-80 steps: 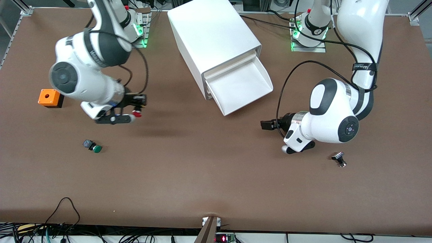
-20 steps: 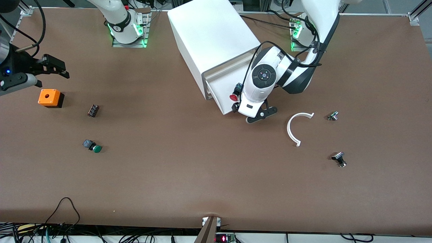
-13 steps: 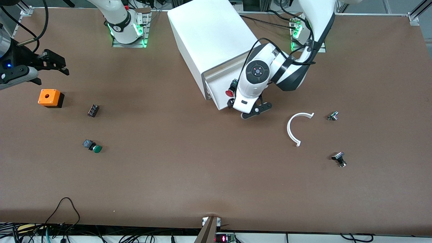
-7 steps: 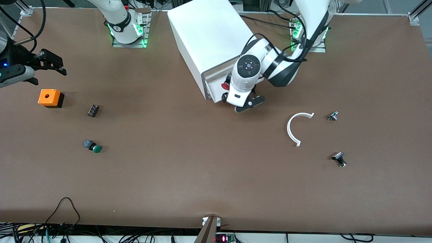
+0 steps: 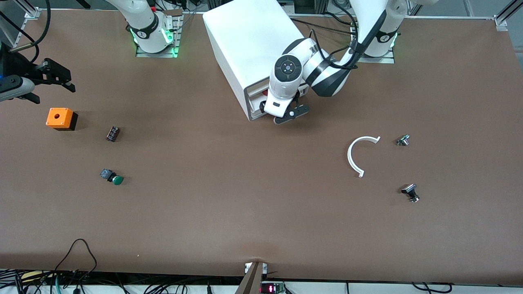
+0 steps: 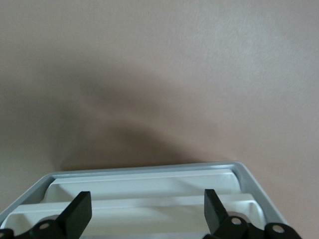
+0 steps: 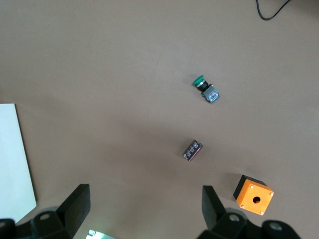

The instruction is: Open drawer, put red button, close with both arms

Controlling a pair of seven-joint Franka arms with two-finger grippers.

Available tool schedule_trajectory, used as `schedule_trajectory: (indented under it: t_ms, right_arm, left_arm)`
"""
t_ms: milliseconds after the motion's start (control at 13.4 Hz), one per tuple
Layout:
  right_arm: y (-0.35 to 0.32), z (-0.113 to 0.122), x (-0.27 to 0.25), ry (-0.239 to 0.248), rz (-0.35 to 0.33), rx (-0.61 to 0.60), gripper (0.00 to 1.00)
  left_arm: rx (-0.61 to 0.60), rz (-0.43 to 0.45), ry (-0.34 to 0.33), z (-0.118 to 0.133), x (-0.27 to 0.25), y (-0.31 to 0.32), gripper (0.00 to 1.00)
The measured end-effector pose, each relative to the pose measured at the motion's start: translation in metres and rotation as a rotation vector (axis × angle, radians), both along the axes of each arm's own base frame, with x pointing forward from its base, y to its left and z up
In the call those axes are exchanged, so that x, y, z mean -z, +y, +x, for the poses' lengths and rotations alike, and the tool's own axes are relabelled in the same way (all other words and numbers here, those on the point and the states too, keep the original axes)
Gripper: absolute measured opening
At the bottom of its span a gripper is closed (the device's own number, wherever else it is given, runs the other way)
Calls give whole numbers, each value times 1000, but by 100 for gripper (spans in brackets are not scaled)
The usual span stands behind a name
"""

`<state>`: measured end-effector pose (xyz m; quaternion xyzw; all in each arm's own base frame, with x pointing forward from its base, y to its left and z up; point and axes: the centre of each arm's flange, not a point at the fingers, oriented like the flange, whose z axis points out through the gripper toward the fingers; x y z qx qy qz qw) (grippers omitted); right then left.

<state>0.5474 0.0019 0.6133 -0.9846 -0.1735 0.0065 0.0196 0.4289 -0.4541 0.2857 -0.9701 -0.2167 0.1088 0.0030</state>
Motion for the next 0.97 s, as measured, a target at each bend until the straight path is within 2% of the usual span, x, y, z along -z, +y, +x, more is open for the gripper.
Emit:
schedule_trajectory:
  t_ms: [670, 967]
  right_arm:
    - [1, 6, 1, -5, -3, -1, 100]
    - [2, 6, 1, -6, -3, -2, 100]
  left_arm:
    - [9, 5, 7, -16, 2, -12, 100]
    - [-16, 4, -4, -8, -2, -6, 100]
